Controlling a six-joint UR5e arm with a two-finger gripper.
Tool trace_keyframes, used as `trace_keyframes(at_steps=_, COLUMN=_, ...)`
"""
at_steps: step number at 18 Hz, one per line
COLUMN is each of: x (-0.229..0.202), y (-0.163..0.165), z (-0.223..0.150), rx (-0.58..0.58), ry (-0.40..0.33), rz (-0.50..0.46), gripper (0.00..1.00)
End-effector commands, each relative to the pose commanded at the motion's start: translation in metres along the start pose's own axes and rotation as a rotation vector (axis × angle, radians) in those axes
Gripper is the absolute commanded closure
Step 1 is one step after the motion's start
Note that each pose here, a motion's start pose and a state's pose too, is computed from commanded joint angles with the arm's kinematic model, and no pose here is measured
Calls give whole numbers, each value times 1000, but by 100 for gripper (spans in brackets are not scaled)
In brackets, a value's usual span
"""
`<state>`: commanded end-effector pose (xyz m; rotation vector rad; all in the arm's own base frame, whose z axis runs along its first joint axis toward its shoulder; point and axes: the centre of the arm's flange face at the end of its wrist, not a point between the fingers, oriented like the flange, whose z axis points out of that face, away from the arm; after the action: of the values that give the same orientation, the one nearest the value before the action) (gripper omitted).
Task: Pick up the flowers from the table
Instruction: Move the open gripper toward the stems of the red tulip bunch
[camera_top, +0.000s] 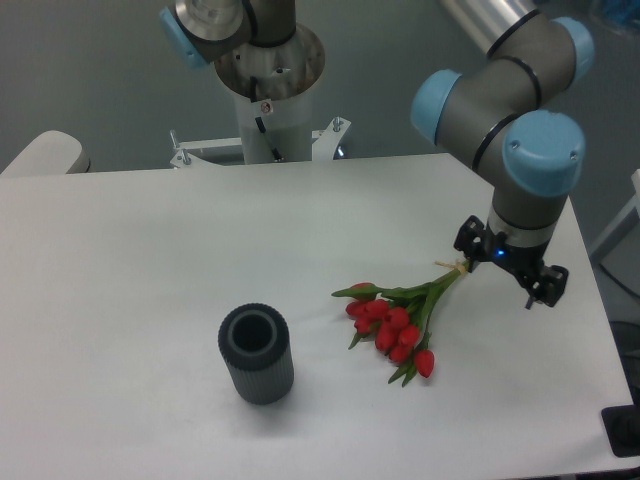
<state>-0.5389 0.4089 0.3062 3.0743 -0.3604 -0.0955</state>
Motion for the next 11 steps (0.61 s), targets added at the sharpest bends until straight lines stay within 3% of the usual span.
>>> trace_keyframes(at_steps=8, x=18, y=4, z=37, rx=33, ry=84, rz=-42, gripper=0)
trace_keyframes(at_steps=11, x=32, y=9, z=64, rx=55, ry=18, rz=-18, gripper=0)
